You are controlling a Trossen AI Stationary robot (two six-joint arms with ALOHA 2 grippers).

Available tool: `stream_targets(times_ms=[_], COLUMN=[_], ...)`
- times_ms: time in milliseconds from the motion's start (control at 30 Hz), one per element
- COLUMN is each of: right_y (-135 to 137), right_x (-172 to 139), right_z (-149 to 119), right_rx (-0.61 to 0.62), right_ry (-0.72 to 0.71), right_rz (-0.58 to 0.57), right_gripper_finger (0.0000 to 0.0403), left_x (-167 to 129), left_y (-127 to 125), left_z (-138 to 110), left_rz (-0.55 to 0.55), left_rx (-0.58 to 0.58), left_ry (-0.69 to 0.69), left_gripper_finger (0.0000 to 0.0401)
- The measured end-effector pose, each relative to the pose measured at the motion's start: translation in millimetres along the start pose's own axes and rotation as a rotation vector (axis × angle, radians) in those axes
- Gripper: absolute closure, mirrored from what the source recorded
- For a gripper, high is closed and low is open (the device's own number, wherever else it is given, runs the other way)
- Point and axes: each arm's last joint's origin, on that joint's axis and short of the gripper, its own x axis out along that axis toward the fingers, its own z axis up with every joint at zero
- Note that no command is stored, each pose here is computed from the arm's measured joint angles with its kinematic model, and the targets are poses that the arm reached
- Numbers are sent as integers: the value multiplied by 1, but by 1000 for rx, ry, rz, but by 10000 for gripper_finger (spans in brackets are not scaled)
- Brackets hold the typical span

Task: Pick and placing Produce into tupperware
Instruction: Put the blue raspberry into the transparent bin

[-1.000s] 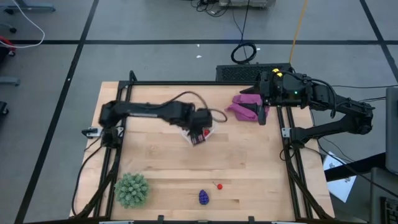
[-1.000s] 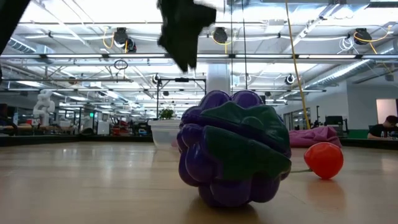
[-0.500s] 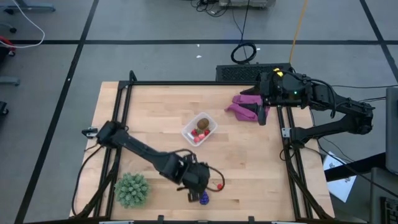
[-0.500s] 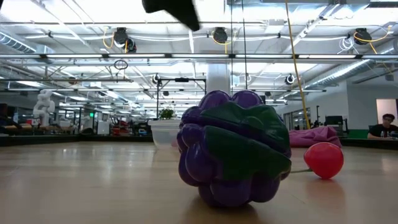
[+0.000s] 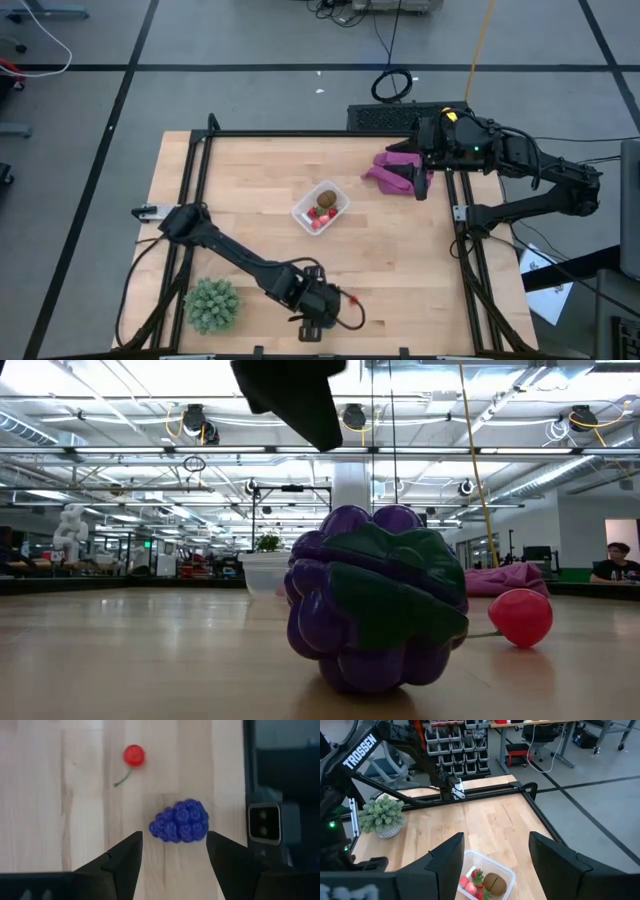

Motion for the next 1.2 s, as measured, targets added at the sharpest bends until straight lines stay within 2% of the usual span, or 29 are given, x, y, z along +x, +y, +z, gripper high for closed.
stream_targets(times_ms=[233,633,933,1200], right_y=[0,0,0,0], right_x=[0,0,0,0], right_z=[2,5,5,5], right_rx=[11,105,199,201], right_ry=[-25,-53,-53,-53], right_rz=[2,7,9,9], right_gripper_finger=[188,188,188,188], left_x=[-1,0,0,0], left_y=[-12,-3,7,10], left_z=[-6,-2,2,4], left_rz=[-8,4,16,21], left_rx=[224,489,586,575], left_ry=[6,1,10,8], left_gripper_finger=[178,178,178,178])
